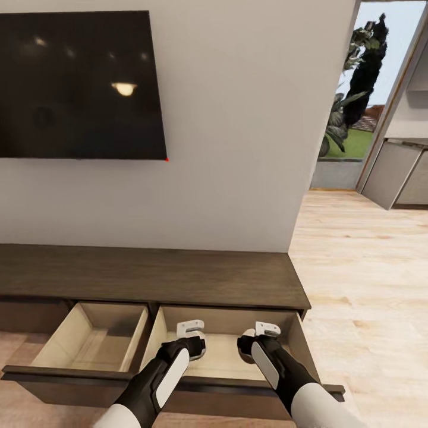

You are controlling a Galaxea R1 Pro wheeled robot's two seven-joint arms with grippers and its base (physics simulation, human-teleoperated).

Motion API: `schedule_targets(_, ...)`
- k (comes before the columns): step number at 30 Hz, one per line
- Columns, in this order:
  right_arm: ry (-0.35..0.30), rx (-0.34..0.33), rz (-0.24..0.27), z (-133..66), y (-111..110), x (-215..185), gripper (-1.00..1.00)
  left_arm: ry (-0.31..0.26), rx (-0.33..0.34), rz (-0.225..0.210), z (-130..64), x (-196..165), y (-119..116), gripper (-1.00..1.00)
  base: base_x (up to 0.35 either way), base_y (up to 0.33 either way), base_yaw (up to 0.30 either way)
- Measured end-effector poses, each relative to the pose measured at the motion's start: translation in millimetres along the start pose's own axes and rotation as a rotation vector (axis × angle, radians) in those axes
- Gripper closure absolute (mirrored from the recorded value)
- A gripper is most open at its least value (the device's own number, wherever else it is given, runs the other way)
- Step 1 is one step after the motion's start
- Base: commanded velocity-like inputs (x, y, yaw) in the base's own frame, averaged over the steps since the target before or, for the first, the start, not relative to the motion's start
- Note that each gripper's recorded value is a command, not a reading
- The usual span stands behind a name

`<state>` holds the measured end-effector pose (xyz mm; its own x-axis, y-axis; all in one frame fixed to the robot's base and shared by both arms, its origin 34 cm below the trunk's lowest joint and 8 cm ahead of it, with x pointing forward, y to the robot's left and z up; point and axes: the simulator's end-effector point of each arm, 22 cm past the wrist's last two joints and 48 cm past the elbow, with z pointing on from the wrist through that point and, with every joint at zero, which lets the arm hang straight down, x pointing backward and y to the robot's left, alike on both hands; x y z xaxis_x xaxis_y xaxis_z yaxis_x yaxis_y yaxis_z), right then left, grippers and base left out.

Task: Place each of the two pumpkins and all three candles from the living room inside a cabinet in the living room (use any cabinet), then make sure every cabinet is closed, and position the cauldron so it is next to a table in the living room.

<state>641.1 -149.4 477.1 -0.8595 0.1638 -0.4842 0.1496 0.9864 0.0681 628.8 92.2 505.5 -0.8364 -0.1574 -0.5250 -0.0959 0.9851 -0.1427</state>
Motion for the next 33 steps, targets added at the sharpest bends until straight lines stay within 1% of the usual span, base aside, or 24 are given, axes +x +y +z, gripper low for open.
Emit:
schedule_targets(4, -0.037, 0.000, 0.018, 6.3, -0.8, -2.9, 1.00, -0.002, 0.000, 0.000, 6.2, 5.2, 1.1, 1.00, 0.000, 0.000, 0.000)
schedule_targets(6, -0.046, 0.000, 0.024, 9.6, -1.4, -2.1, 1.00, -0.003, 0.000, 0.000, 9.2, 7.9, 1.8, 1.00, 0.000, 0.000, 0.000)
schedule_targets(18, -0.053, -0.002, 0.023, 28.8, -2.3, 12.9, 1.00, -0.004, 0.002, -0.002, 27.7, 24.9, 5.3, 1.00, 0.000, 0.000, 0.000)
schedule_targets(27, -0.056, -0.004, 0.016, 28.2, 0.2, 12.7, 1.00, -0.007, 0.005, 0.000, 27.4, 23.8, 4.2, 1.00, 0.001, 0.001, 0.000)
schedule_targets(33, -0.056, -0.004, 0.018, 28.1, 0.2, 12.8, 1.00, -0.007, 0.007, 0.001, 27.4, 24.1, 3.9, 1.00, 0.074, 0.080, 0.000)
